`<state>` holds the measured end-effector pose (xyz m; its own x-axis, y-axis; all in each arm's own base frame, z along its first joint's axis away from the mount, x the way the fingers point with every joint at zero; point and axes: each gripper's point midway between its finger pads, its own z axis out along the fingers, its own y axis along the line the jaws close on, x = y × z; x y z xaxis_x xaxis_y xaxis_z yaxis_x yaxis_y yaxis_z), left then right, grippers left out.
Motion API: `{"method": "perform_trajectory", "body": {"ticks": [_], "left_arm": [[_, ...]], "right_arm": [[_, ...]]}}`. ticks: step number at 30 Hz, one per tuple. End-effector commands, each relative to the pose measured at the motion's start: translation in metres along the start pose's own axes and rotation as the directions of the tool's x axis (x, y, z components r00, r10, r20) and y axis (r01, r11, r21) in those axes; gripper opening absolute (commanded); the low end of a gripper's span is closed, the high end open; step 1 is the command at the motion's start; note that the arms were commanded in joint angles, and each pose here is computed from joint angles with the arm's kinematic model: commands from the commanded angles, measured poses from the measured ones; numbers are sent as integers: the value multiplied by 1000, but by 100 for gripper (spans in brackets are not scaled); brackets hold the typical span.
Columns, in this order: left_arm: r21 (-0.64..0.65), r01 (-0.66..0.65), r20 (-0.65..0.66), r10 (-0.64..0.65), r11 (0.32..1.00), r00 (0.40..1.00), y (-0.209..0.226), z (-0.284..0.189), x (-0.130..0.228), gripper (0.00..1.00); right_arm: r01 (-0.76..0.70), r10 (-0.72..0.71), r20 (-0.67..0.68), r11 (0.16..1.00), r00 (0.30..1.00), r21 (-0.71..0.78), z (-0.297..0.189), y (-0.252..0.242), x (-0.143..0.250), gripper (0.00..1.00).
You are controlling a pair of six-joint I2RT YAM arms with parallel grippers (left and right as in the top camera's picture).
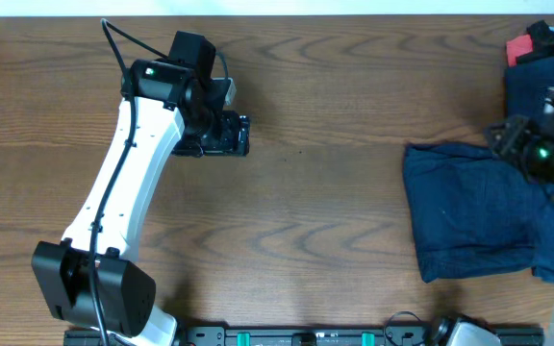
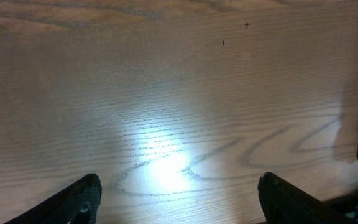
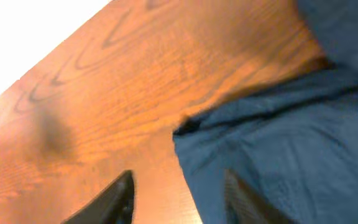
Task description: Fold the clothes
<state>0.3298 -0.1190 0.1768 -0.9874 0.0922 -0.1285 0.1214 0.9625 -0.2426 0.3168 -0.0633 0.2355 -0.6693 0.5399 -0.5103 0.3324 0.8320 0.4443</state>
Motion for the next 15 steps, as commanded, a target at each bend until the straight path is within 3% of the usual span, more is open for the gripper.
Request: {"method": "perform_trajectory", "body": {"ticks": [1, 7, 12, 15], "left_arm": [[-4, -6, 16, 6, 1000, 1000, 1, -5, 1, 82], [-5, -6, 15, 6, 1000, 1000, 1, -5, 1, 82], [-4, -6, 14, 6, 1000, 1000, 1, -5, 1, 82], [-5, -5, 11, 5, 1000, 1000, 1, -5, 2, 82]], "right_arm": [[-61, 66, -28, 986, 997, 154, -16, -26, 27, 45], [-187, 261, -142, 899, 955, 395, -7, -80, 98, 29], [-282, 419, -145, 791, 896, 543, 22, -123, 148, 15], [-344, 505, -106, 712, 857, 612, 34, -146, 171, 11]]}}
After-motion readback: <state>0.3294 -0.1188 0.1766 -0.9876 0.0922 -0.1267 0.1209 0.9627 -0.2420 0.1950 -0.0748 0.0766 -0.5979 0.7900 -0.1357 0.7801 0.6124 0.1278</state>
